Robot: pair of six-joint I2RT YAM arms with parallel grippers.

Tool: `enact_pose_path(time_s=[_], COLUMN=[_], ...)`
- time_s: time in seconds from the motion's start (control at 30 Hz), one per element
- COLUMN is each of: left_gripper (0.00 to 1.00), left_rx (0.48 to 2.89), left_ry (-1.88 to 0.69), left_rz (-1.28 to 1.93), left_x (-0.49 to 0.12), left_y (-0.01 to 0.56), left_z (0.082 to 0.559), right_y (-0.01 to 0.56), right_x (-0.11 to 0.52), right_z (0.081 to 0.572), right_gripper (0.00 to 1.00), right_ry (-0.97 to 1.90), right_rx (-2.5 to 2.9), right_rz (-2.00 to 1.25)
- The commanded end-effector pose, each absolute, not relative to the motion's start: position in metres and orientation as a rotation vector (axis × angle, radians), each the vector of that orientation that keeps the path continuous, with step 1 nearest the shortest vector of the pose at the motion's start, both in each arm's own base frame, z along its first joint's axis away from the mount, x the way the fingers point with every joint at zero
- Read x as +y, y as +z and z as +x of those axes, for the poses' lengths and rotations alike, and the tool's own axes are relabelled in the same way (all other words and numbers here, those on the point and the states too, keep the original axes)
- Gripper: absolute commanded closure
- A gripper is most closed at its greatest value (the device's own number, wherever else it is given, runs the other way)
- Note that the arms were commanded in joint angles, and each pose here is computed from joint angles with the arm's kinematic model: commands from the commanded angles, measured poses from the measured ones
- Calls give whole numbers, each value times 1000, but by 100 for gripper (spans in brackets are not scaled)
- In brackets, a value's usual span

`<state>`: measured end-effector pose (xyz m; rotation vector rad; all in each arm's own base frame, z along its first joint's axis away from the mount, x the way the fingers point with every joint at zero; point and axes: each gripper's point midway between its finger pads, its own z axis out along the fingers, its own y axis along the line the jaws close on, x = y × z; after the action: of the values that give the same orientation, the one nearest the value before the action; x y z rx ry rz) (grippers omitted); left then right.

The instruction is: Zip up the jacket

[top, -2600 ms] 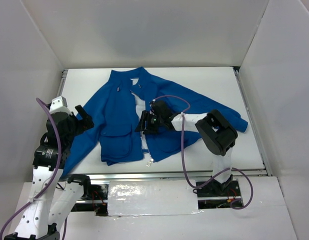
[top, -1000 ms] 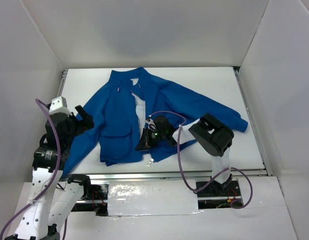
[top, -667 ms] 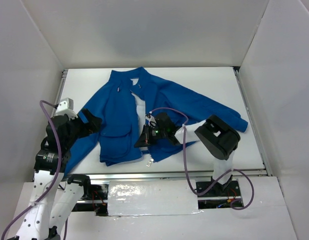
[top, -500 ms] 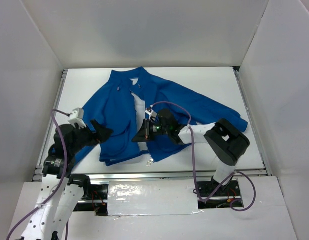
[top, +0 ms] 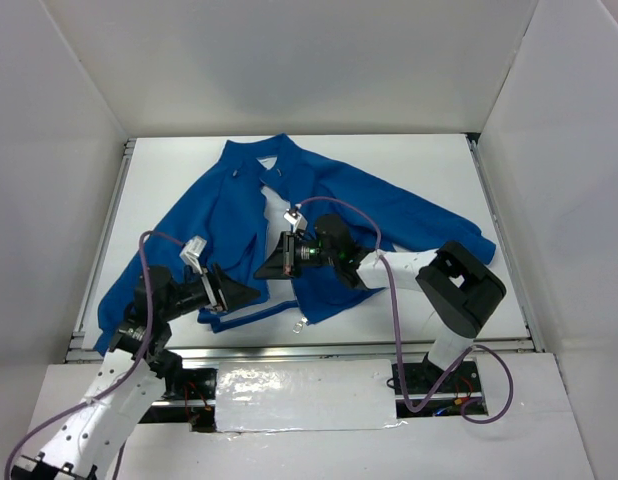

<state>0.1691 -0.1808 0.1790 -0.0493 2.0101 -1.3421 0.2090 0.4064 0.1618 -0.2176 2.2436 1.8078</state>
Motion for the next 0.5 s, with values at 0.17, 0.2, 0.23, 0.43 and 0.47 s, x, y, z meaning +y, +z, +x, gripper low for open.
enact_pose_path(time_s=[0.17, 0.2, 0.23, 0.43, 0.47], left_gripper=[28, 28, 27, 13, 13], left_rx=[2073, 2077, 2085, 2100, 2117], left_ry=[-1263, -1241, -1225, -1096, -1074], left_rz=[-22, -26, -33, -44, -47], left_x=[-196, -195, -193, -181, -179], left_y=[162, 160, 160, 170, 167], left_z=[173, 174, 174, 181, 181], right_y=[205, 205, 205, 200, 200], right_x=[417, 417, 417, 416, 415], right_z=[206, 205, 204, 205, 205], right_gripper=[100, 100, 100, 100, 100], right_ry=[1870, 1868, 1867, 1840, 1840], right_rx=[2089, 2091, 2091, 2109, 2109], right_rz=[-305, -311, -315, -324, -323])
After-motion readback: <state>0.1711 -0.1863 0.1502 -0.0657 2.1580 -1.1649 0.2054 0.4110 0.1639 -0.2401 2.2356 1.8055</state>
